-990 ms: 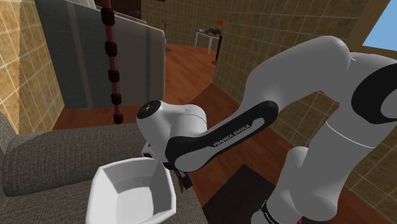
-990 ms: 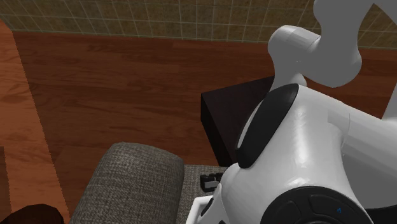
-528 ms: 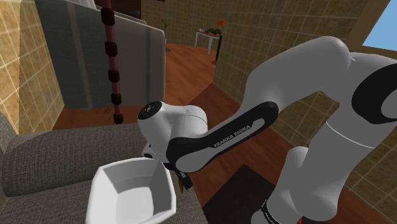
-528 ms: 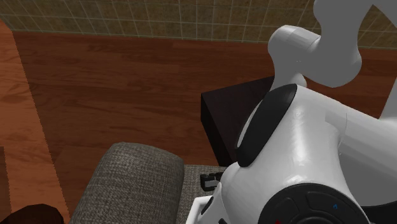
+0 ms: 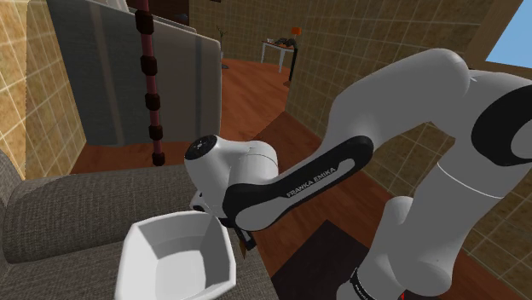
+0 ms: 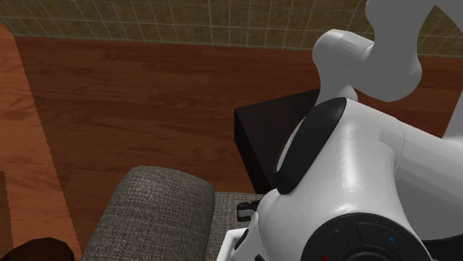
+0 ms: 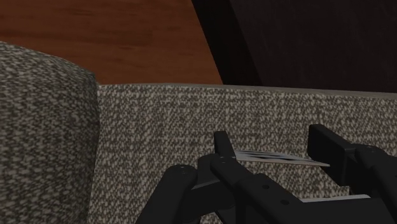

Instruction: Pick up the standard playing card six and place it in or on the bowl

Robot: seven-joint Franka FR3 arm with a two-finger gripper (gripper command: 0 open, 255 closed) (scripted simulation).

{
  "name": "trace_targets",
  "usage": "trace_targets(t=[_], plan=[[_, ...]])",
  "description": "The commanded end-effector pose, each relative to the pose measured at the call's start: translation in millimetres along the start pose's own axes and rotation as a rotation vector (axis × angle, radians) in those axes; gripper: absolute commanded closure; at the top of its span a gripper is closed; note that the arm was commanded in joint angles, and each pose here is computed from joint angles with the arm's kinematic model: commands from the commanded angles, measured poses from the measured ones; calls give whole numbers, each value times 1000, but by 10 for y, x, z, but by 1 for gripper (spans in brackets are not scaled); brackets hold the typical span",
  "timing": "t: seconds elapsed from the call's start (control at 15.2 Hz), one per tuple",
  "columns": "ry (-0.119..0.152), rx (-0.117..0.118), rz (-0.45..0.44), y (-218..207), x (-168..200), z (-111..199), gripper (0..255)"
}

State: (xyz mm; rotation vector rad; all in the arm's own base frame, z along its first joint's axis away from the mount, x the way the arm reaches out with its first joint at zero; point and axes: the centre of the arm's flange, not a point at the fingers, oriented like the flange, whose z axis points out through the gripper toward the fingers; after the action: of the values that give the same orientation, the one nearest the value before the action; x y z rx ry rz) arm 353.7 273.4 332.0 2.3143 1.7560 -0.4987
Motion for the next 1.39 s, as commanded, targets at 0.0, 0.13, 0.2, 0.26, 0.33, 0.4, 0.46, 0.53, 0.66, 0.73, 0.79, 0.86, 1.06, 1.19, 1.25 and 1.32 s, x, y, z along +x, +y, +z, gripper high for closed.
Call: trace_targets(t=[0.0,0.13,0.2,0.26,0.33,0.4,0.46,0.53,0.66,0.73,0.79,0.86,1.06,1.19,1.25,1.32], plan=[[-1,1,-1,-4,2,5,255],[-1,1,-1,-6,-18,-43,255],[-1,1,-1,-8,-38,-92,255],[-1,1,-1,-11,-58,-140,255],[-1,1,-1,-13,-78,-189,255],[-1,1,-1,-16,-97,-238,255],[-1,1,-1,-18,-117,-287,255],[-1,1,-1,-21,-137,-336,255],[-1,1,-1,-26,-177,-433,255],[-1,1,-1,-29,-197,-482,255],[-1,1,-1,-31,-217,-531,255],[-1,1,-1,-34,-237,-580,255],[-1,1,-1,-41,-297,-726,255],[-1,1,-1,-46,-337,-824,255],[-1,1,-1,-49,-357,-873,255],[-1,1,-1,-51,-377,-922,255]])
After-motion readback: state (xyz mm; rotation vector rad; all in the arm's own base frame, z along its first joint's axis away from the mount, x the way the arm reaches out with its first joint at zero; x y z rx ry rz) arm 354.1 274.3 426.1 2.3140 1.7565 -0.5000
